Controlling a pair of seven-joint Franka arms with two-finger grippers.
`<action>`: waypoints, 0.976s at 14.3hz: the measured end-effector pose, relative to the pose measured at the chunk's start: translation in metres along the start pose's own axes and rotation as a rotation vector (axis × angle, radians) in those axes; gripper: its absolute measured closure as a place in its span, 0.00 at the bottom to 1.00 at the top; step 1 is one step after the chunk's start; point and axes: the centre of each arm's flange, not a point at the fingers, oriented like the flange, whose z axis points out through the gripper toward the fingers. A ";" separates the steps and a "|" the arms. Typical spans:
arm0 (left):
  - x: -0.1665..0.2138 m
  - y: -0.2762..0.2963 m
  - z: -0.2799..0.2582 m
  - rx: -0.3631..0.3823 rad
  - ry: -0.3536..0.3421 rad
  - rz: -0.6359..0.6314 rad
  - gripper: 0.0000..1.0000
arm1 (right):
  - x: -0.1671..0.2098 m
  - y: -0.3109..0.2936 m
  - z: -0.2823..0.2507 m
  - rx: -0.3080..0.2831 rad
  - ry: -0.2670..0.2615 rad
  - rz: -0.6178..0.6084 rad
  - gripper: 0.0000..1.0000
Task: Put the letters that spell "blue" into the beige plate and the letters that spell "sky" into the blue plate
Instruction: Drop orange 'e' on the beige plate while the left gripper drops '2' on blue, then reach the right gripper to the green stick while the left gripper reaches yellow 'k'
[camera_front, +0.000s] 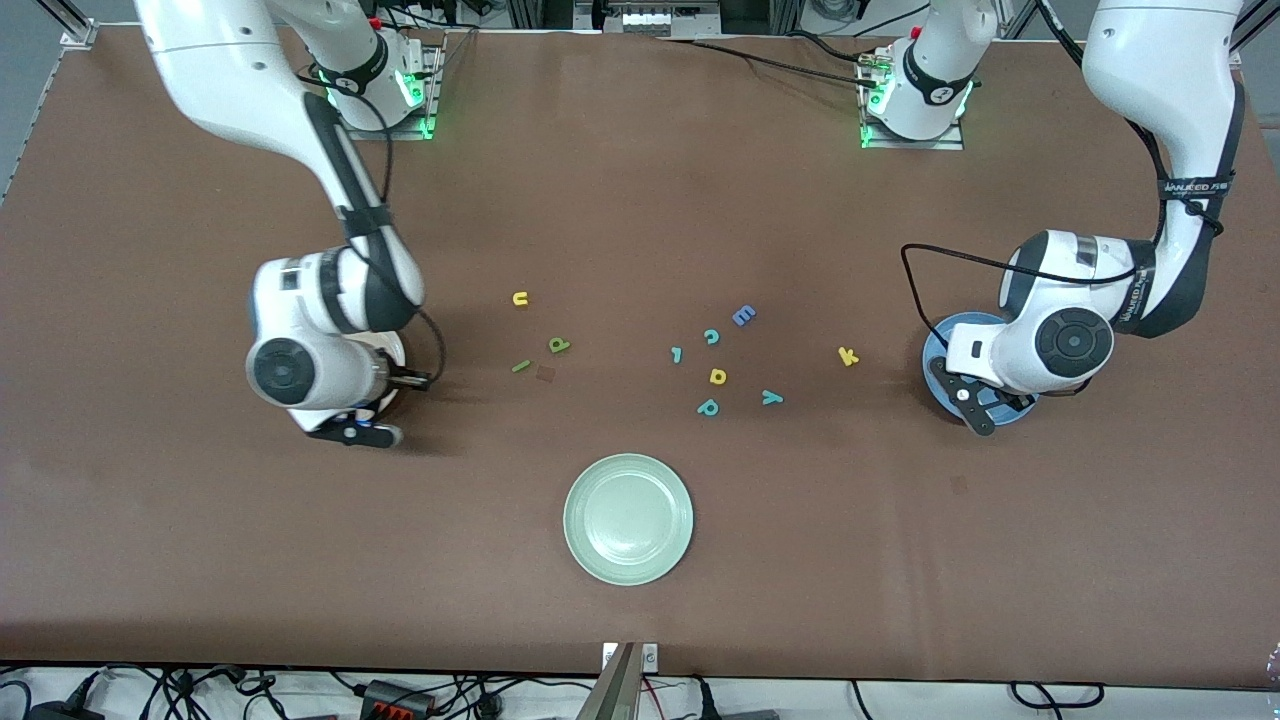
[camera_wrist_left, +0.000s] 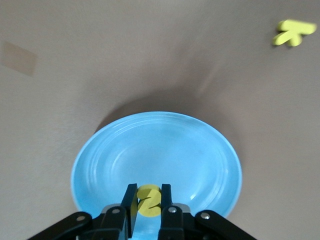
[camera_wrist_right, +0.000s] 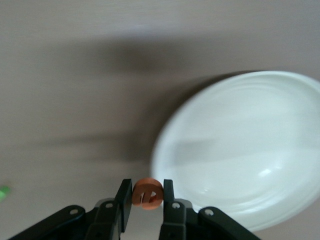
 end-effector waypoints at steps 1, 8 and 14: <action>-0.007 0.003 0.015 0.005 0.021 -0.006 0.78 | 0.002 0.020 0.000 0.007 -0.015 -0.012 0.71; 0.009 0.027 0.000 0.031 0.062 0.002 0.19 | 0.007 0.067 0.041 0.014 -0.086 -0.023 0.62; 0.044 0.066 -0.017 0.011 0.054 -0.064 0.00 | -0.002 -0.014 0.007 0.065 -0.005 0.075 0.04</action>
